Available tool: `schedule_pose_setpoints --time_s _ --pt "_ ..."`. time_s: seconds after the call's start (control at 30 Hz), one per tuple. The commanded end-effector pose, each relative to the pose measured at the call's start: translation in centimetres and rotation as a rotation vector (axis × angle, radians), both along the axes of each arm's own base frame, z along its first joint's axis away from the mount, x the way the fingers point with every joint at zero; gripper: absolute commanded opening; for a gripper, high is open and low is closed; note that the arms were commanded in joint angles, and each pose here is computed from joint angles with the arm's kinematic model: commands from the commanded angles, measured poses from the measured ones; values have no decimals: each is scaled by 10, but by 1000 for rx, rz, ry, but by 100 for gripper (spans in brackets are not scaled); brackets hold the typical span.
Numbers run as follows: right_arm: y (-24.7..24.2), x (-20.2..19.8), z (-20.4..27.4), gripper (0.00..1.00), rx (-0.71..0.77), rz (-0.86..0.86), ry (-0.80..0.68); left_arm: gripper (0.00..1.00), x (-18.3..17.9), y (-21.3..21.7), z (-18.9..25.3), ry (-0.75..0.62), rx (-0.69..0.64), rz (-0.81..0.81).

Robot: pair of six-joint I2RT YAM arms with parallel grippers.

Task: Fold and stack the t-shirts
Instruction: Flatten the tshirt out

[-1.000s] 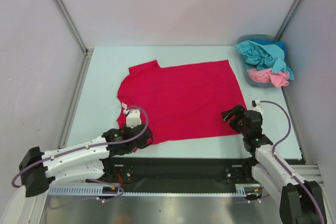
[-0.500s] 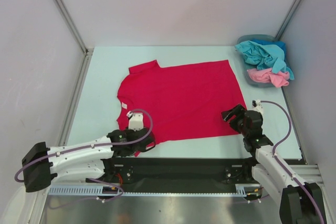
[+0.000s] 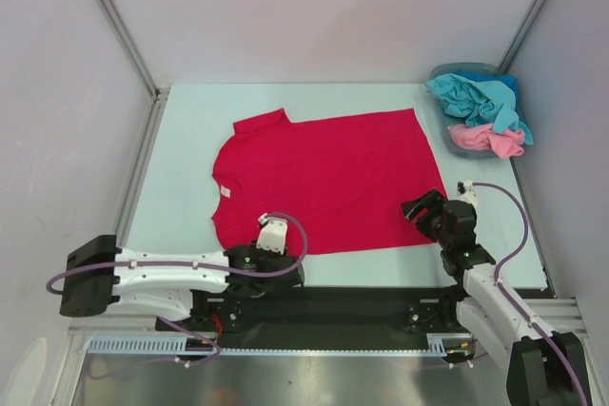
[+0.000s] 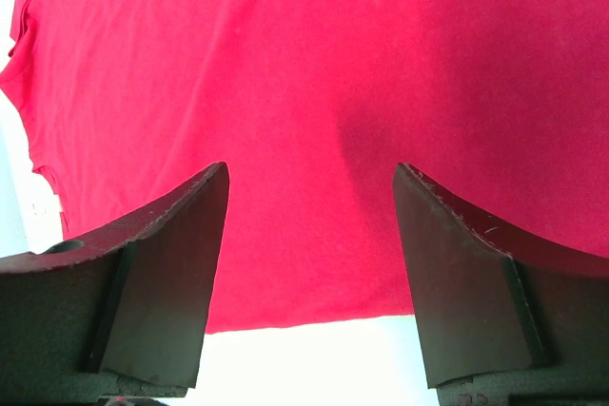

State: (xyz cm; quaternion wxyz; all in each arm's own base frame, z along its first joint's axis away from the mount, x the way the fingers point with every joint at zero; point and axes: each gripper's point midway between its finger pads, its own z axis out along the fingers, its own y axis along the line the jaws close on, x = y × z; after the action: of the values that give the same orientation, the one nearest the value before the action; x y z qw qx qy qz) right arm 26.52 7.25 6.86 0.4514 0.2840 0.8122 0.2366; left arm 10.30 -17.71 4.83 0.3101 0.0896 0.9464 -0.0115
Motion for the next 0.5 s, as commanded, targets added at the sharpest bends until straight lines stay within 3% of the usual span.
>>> schedule_pose_setpoints --time_s 0.0,0.47 --pt "-1 4 10 74 -4 0 -38 45 2 -12 5 -34 1 18" --pt "-1 3 14 74 -3 1 -47 45 1 -11 -21 -60 205 -43"
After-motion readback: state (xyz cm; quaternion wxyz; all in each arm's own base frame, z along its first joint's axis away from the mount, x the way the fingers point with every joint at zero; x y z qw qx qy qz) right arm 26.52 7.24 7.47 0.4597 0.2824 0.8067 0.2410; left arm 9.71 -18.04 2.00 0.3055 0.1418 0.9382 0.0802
